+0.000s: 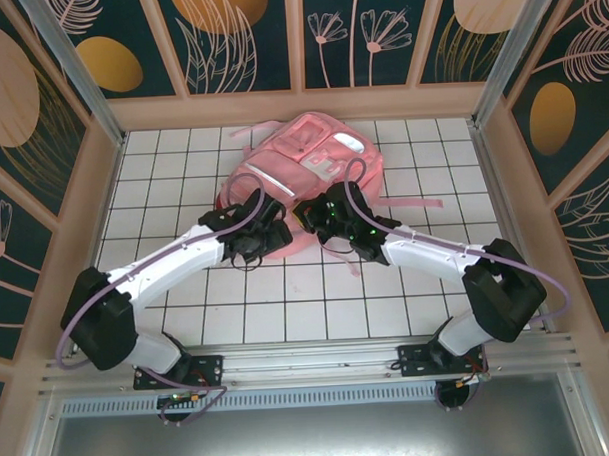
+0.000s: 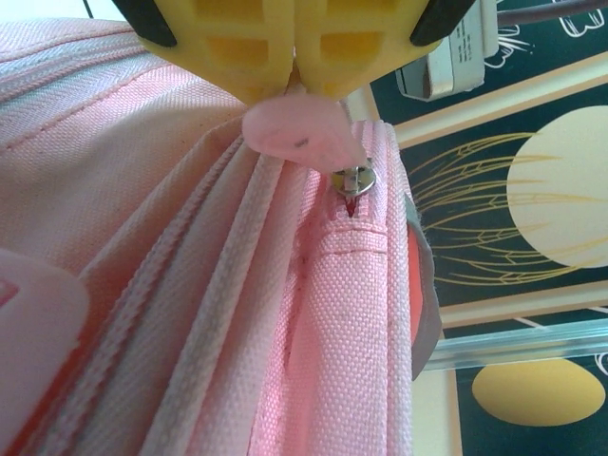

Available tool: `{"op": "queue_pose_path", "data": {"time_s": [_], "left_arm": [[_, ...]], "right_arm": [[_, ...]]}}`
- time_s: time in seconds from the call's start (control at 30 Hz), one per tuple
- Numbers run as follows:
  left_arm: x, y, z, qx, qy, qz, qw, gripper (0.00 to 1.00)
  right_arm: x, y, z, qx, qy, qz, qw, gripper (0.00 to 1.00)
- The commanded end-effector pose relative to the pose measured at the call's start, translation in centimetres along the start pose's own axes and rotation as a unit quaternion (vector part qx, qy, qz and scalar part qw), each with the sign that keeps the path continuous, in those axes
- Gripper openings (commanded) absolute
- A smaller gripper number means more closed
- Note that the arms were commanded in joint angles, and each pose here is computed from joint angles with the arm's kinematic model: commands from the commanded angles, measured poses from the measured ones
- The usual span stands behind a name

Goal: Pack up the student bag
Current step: Zip the student bag at the top-center of the table.

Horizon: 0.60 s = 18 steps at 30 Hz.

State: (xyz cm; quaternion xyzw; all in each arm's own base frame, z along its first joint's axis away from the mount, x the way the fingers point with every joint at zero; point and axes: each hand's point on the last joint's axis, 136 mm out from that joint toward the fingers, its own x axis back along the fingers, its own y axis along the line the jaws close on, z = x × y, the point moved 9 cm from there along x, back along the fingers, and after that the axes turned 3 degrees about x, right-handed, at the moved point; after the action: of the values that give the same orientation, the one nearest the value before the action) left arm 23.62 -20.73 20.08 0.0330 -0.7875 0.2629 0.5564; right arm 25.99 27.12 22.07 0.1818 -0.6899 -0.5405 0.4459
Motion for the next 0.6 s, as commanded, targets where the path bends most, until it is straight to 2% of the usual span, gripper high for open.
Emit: {"op": "queue_pose_path", "data": {"time_s": [0.0, 0.17, 0.47, 0.57], "left_arm": [[0.4, 0.1, 0.1, 0.043, 0.012, -0.045, 0.998, 0.71], [0.3, -0.2, -0.6, 0.037, -0.014, -0.064, 0.997, 0.7], [0.5, -0.9, -2.2, -0.11, -0.091, -0.064, 0.988, 0.47], [-0.2, -0.3, -1.8, -0.148, -0.101, -0.061, 0.982, 0.46]], "right_arm": [[0.8, 4.2, -1.3, 0.014, -0.057, -0.08, 0.995, 0.0], [0.7, 4.5, -1.1, 0.015, -0.055, -0.087, 0.995, 0.0], [0.7, 4.2, -0.9, 0.016, -0.042, -0.098, 0.994, 0.0], [0.6, 4.1, -1.0, 0.014, -0.039, -0.102, 0.994, 0.0]]}}
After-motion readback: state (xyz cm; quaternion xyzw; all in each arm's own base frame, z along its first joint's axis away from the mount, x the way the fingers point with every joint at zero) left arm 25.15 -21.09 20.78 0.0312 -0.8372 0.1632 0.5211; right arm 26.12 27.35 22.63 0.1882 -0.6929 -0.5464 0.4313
